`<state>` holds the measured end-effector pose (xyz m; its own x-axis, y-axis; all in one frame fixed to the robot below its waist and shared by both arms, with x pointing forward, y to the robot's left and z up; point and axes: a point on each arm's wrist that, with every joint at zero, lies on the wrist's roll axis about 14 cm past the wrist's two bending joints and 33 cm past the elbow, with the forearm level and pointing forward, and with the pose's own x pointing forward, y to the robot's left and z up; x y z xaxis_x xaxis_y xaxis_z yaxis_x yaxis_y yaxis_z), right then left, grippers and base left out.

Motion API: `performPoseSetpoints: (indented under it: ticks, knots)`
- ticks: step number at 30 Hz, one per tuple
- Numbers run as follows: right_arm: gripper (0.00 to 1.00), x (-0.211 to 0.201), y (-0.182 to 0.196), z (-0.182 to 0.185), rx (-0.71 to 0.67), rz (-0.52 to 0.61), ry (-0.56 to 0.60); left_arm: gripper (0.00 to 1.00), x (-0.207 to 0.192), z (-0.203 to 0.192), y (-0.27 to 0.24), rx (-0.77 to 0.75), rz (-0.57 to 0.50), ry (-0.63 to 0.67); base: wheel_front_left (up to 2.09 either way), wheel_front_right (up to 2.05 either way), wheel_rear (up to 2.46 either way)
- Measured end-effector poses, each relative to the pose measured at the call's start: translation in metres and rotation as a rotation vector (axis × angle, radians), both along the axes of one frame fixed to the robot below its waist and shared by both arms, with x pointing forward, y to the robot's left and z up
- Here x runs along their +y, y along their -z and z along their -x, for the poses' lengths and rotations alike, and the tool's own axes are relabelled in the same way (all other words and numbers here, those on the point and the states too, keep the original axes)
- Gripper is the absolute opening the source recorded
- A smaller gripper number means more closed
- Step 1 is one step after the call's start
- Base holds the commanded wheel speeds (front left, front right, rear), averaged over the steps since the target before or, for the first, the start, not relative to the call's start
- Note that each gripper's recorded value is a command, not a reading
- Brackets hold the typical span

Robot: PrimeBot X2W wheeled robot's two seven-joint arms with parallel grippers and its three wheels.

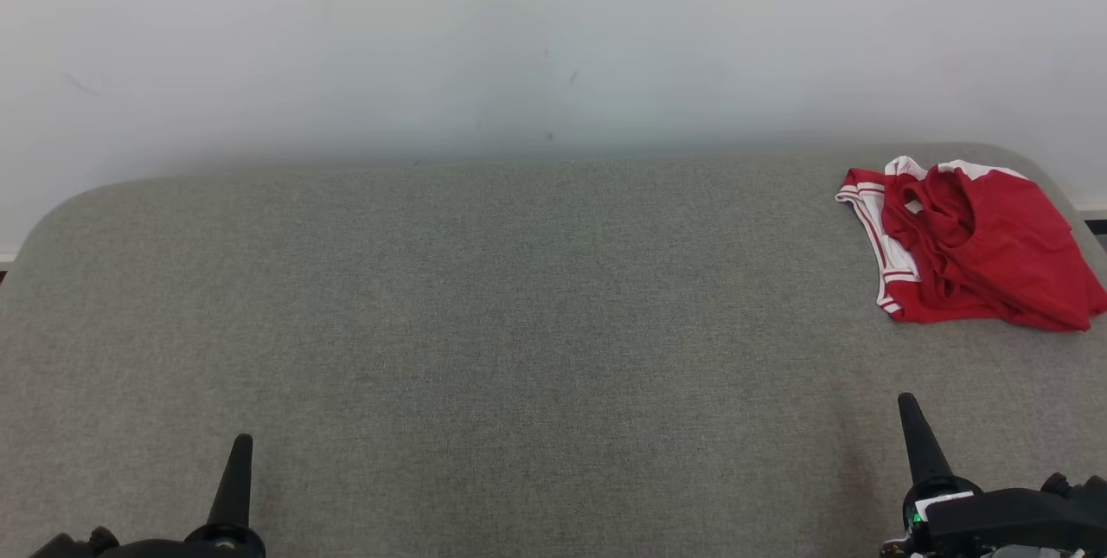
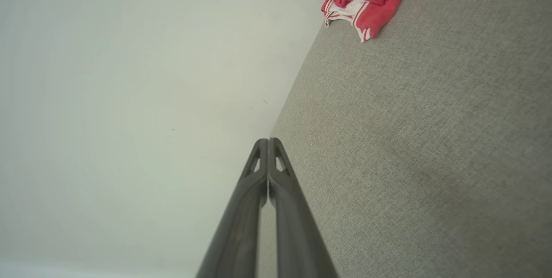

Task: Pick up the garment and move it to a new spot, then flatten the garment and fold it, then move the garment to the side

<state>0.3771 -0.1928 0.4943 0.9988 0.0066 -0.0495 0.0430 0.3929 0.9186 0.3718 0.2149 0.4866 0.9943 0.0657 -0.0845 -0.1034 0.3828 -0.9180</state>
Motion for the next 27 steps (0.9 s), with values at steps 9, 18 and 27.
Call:
performPoseSetpoints:
  ticks: [9,18,27]
  knots:
    - [0.0,-0.0018,-0.001,-0.0016,-0.003,-0.085,0.006,0.0,-0.0032,-0.0033,-0.0027,-0.013,0.08,0.009,0.0,0.0,0.0]
    - [0.0,-0.0031,-0.0041,-0.0046,-0.013,-0.164,0.011,0.0,-0.0062,-0.0065,-0.0062,-0.031,0.157,0.017,0.0,0.0,0.0]
    - [0.0,-0.0043,-0.0051,-0.0059,-0.017,-0.235,0.013,0.0,-0.0087,-0.0089,-0.0082,-0.041,0.227,0.024,0.0,0.0,0.0]
